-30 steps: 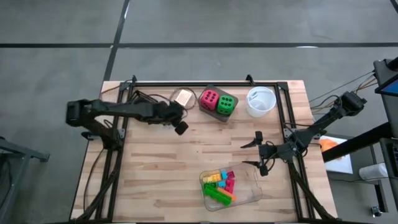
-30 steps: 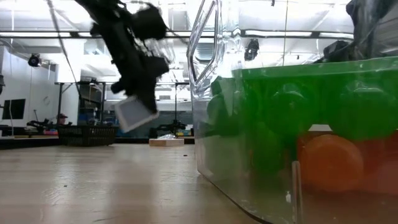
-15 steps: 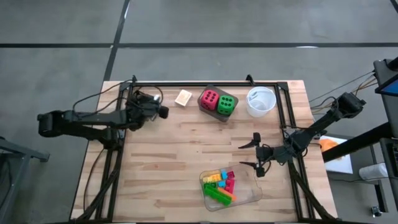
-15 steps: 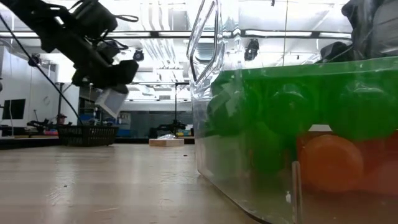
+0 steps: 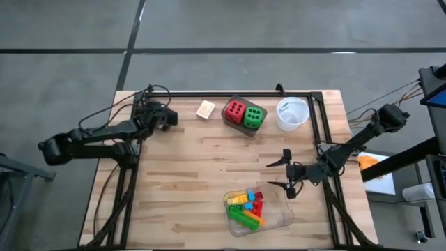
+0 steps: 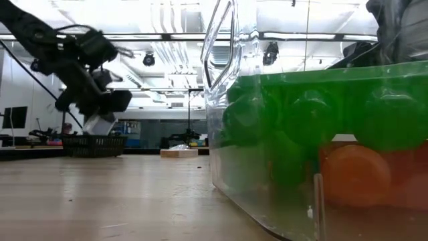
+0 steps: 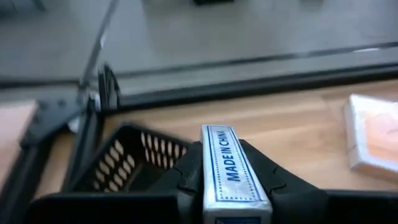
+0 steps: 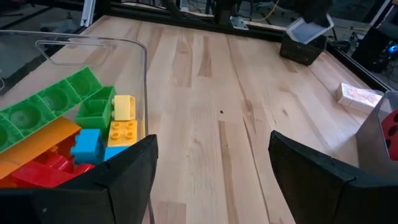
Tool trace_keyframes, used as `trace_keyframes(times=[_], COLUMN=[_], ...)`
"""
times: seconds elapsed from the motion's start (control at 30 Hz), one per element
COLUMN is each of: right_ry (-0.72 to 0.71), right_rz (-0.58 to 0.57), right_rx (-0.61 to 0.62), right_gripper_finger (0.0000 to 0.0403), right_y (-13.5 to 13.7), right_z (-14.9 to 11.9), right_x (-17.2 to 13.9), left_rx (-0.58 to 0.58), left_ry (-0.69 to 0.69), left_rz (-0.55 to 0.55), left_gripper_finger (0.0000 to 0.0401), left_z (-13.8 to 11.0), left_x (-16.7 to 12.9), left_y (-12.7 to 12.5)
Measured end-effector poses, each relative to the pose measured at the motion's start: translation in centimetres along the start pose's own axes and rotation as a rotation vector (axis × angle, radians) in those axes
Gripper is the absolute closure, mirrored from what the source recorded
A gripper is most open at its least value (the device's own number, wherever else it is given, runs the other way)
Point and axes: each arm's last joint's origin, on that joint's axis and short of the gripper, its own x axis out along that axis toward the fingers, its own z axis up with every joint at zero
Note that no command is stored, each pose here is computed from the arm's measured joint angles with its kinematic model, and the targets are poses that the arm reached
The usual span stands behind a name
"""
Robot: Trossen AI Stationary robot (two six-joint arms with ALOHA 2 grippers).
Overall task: Pick & Place Toys
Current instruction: Put the blue deck of cards into the top left black bin, then put the yellow deck of cards into the top left black bin
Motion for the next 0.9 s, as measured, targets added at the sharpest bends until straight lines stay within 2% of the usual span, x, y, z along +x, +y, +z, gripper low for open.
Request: trace_keyframes(times=[0.2, 0.47, 0.6, 0.77, 0.83, 0.9], right_ry=[0.0, 0.0, 0.0, 0.003, 0.004, 0.005], right_rz=[0.0, 0.0, 0.0, 0.0, 0.0, -0.001], right_rx=[0.0, -0.001, -0.001, -0.003, -0.004, -0.009], right_gripper_finger=[0.0102, 0.0102, 0.0102, 0.0102, 0.0102, 0.0102], right_y=[0.0, 0.0, 0.0, 0.0, 0.0, 0.0], right_z=[0.0, 0.0, 0.0, 0.0, -0.1, -0.1], right_x=[0.0, 0.0, 0.0, 0.0, 0.0, 0.0], left_rx=[-0.022, -0.045, -0.055, -0.062, -0.076, -0.088], left_ry=[0.066, 0.039, 0.015, -0.01, -0.018, -0.038], left_rz=[-0.042, -0.06, -0.075, -0.107, -0.166, -0.272], left_gripper_finger=[0.0331, 0.0135, 0.0071, 0.0042, 0.004, 0.0039], left_z=[-1.2, -0.2, 0.9, 2.4, 3.1, 4.0], left_x=[0.6, 0.5, 0.3, 0.0, -0.2, -0.4], left_y=[0.8, 0.4, 0.0, -0.5, -0.8, -1.4])
